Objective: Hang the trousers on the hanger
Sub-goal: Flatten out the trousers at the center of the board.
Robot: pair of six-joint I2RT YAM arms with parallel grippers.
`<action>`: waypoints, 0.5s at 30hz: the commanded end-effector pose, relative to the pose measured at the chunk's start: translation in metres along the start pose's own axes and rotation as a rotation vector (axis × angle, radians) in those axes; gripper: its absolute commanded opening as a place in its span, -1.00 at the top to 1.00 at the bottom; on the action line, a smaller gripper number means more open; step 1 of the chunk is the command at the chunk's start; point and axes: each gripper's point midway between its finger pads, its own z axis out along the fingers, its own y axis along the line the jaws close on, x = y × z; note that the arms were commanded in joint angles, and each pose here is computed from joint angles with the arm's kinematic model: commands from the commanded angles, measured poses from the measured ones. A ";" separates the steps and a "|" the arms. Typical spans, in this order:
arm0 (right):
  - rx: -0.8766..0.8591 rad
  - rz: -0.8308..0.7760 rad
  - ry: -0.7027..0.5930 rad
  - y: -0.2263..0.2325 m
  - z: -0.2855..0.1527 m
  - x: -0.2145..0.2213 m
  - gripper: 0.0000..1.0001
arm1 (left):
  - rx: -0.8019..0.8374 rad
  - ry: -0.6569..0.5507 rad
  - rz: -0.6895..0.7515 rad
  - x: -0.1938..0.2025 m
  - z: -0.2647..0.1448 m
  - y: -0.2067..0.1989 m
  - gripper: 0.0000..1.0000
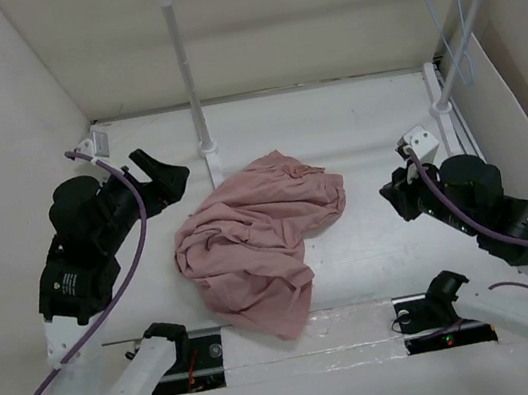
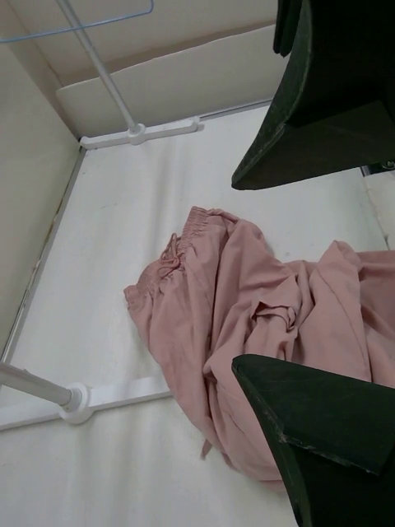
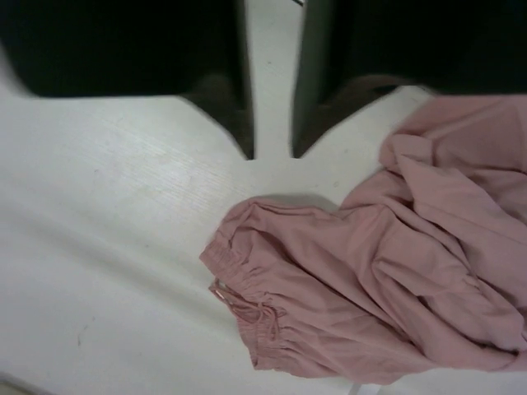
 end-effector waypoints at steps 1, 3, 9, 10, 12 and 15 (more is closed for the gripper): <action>-0.001 -0.019 -0.067 0.000 -0.001 -0.024 0.72 | -0.033 -0.047 -0.023 -0.007 0.001 0.006 -0.55; -0.010 -0.032 -0.039 0.003 0.011 -0.021 0.99 | -0.126 -0.061 -0.047 -0.005 0.005 0.024 -0.49; 0.005 -0.138 0.028 0.003 0.065 -0.023 0.61 | -0.521 -0.084 -0.099 0.011 0.031 0.105 -0.62; -0.008 -0.125 -0.004 0.000 0.076 -0.033 0.23 | -0.575 -0.088 -0.106 0.013 0.036 0.117 -0.67; -0.031 -0.108 0.062 -0.005 0.113 -0.018 -0.09 | -0.664 -0.065 -0.135 0.020 0.052 0.144 -0.75; -0.039 -0.002 0.160 -0.033 0.165 0.013 -0.33 | -0.627 0.014 -0.224 0.030 0.076 0.160 -0.80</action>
